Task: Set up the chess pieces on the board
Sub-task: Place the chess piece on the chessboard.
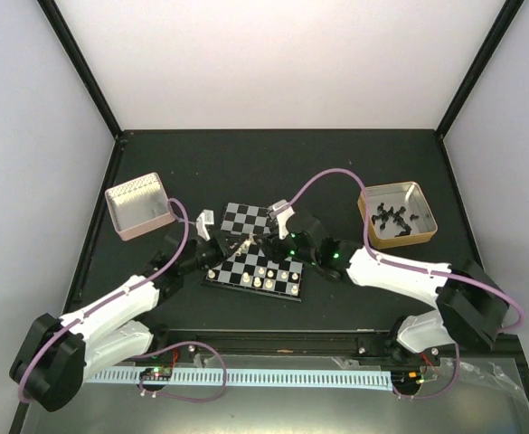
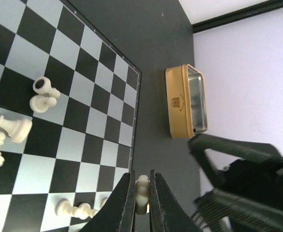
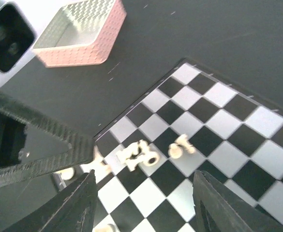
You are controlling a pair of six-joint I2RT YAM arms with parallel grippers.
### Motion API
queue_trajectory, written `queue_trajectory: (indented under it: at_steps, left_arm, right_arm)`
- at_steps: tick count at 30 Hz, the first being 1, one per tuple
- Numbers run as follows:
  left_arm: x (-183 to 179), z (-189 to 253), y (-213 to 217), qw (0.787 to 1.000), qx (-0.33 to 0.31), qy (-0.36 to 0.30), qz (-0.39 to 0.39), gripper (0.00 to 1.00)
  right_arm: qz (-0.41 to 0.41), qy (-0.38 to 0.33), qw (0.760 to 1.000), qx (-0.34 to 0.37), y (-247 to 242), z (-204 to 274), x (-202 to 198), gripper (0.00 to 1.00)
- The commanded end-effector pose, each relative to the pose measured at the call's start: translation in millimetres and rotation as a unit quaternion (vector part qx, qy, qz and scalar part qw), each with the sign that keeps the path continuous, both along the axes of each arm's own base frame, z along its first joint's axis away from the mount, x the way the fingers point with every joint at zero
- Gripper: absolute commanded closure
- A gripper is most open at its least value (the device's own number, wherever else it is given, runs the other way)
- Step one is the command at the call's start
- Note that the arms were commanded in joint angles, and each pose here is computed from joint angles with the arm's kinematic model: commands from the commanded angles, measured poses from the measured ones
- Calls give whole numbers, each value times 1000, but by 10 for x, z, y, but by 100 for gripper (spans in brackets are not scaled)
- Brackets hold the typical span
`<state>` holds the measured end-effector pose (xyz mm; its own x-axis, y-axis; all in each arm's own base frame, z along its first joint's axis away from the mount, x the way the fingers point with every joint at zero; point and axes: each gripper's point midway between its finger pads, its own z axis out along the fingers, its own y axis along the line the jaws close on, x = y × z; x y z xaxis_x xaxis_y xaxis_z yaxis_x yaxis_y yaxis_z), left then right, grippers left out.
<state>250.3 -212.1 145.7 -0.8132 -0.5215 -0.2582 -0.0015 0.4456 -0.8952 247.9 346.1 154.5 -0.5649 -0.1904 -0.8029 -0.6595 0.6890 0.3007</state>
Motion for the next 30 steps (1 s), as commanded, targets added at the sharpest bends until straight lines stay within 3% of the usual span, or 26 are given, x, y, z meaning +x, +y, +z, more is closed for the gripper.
queue_trajectory:
  at_steps: [1, 5, 10, 17, 22, 30]
  left_arm:
    - [2, 150, -18, 993, 95, -64, -29, 98]
    - [-120, 138, -105, 976, 189, -95, -53, 99]
    - [-281, 109, -342, 954, 252, -134, -94, 99]
    - [-620, -15, -805, 895, 350, -219, -171, 98]
    - [-754, -264, -1066, 861, 400, -232, -213, 99]
    - [-751, -472, -1181, 844, 430, -227, -224, 98]
  right_arm:
    - [-134, -31, 990, 9, -384, 189, 276, 45]
    - [-240, -14, 971, -3, -793, 109, 464, 43]
    - [-303, 54, 951, 5, -1188, -195, 614, 43]
    - [-325, 113, 938, 25, -1399, -458, 661, 43]
    - [-325, 122, 937, 26, -1413, -500, 674, 43]
    - [-322, 131, 937, 21, -1422, -557, 671, 43]
